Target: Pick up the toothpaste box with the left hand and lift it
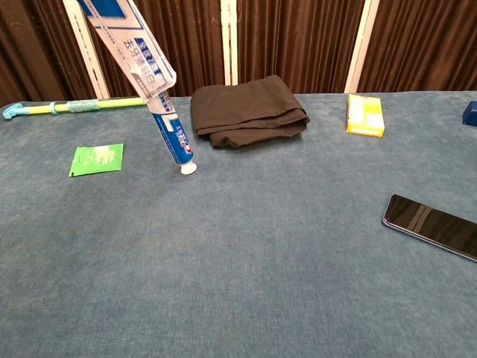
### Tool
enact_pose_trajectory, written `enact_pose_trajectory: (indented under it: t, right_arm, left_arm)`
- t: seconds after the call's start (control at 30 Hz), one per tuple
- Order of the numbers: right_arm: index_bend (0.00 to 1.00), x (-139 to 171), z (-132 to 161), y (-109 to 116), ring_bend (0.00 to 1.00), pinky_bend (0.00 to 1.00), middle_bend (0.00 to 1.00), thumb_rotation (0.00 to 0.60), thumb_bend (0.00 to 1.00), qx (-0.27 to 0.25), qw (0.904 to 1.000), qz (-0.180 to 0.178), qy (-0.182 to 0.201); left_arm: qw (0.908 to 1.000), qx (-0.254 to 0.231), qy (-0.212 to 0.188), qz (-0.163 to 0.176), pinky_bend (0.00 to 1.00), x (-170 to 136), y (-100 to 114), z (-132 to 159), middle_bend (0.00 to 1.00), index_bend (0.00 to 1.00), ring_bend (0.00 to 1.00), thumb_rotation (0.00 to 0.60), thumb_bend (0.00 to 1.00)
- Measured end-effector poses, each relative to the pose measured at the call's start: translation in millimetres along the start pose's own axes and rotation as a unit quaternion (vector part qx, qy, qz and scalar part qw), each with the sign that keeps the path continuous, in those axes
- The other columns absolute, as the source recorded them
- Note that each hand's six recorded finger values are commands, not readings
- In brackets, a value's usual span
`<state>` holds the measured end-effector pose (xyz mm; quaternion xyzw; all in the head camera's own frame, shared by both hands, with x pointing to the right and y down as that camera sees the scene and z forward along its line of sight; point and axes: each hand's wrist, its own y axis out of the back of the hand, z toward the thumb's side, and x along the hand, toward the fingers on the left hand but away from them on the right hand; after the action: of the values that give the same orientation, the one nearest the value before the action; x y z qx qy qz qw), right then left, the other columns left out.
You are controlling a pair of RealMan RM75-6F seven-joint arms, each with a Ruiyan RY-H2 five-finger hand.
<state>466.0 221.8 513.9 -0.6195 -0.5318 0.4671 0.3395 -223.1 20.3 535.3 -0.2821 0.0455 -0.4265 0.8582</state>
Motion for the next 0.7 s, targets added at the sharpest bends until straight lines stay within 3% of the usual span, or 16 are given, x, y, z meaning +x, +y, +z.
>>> enact_pose_trajectory:
  t: [0.37,0.53,0.7]
  right_arm:
    - [0.24,0,1,-1,0.0,0.06,0.01,0.6,0.08,0.002,1.0,0.002,0.001]
    - [0.24,1,3,-2,0.0,0.06,0.01,0.6,0.08,0.004,1.0,0.003,0.004]
    - [0.24,1,4,-3,0.0,0.06,0.01,0.6,0.08,0.006,1.0,0.003,0.004]
  left_arm:
    - [0.9976,-0.015,0.067,0.001,0.31,-4,2,-60,0.26,0.37,0.26,0.6,0.28]
    - [0.9967,-0.033,0.074,-0.01,0.31,-16,-2,-68,0.25,0.37,0.26,0.6,0.28]
    - [0.9954,-0.066,0.065,-0.024,0.31,-30,-10,-58,0.25,0.37,0.26,0.6,0.28]
